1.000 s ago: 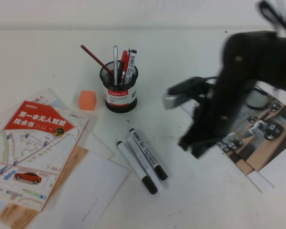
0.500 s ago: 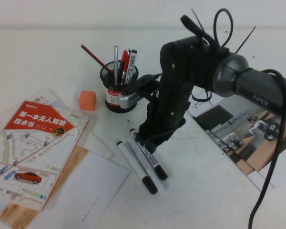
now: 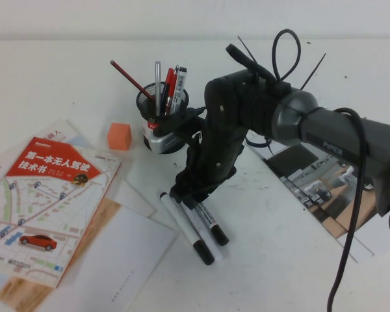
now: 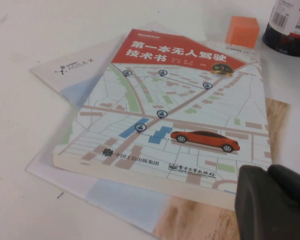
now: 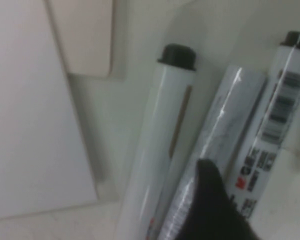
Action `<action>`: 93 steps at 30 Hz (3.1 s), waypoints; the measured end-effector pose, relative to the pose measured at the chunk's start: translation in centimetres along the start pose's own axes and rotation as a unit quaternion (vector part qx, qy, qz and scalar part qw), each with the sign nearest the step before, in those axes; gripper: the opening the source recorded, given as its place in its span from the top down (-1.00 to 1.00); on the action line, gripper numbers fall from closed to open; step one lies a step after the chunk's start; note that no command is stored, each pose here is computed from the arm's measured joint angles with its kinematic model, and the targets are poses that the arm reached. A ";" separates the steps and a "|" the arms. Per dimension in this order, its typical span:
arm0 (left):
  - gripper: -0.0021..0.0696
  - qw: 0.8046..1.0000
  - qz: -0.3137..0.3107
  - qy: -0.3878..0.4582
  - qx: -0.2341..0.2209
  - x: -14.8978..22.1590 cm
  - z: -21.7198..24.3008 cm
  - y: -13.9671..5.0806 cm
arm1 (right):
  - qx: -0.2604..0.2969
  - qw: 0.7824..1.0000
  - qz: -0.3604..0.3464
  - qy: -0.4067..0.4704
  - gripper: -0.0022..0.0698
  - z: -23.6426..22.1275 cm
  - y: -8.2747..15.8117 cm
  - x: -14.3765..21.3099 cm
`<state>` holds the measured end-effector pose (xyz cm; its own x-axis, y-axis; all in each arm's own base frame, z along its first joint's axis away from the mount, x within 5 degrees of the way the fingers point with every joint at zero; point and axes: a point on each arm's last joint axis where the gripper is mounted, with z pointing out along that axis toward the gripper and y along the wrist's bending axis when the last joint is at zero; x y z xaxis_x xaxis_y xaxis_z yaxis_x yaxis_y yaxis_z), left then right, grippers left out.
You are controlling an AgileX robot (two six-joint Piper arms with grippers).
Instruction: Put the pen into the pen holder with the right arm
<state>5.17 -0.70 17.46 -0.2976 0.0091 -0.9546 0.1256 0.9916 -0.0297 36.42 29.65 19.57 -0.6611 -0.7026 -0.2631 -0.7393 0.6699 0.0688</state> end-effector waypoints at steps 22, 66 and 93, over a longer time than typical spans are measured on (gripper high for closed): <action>0.94 1.000 0.000 0.000 0.000 0.0 0.0 0.0 | 0.003 0.998 0.050 -0.035 0.61 0.1 -0.9 -1.1; 0.94 1.000 0.000 0.000 0.000 0.0 0.0 0.0 | 0.016 0.775 -0.004 -0.631 0.03 -2.9 -4.5 -4.6; 0.94 1.000 0.000 0.000 0.000 0.0 0.0 0.0 | 0.105 0.742 -0.035 -0.661 0.99 -21.5 3.2 19.2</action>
<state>5.17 -0.70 17.46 -0.2976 0.0091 -0.9546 0.1256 0.9916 -0.0297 18.60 13.12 35.40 0.1839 0.0188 -0.9828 -0.6380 0.7629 -0.1048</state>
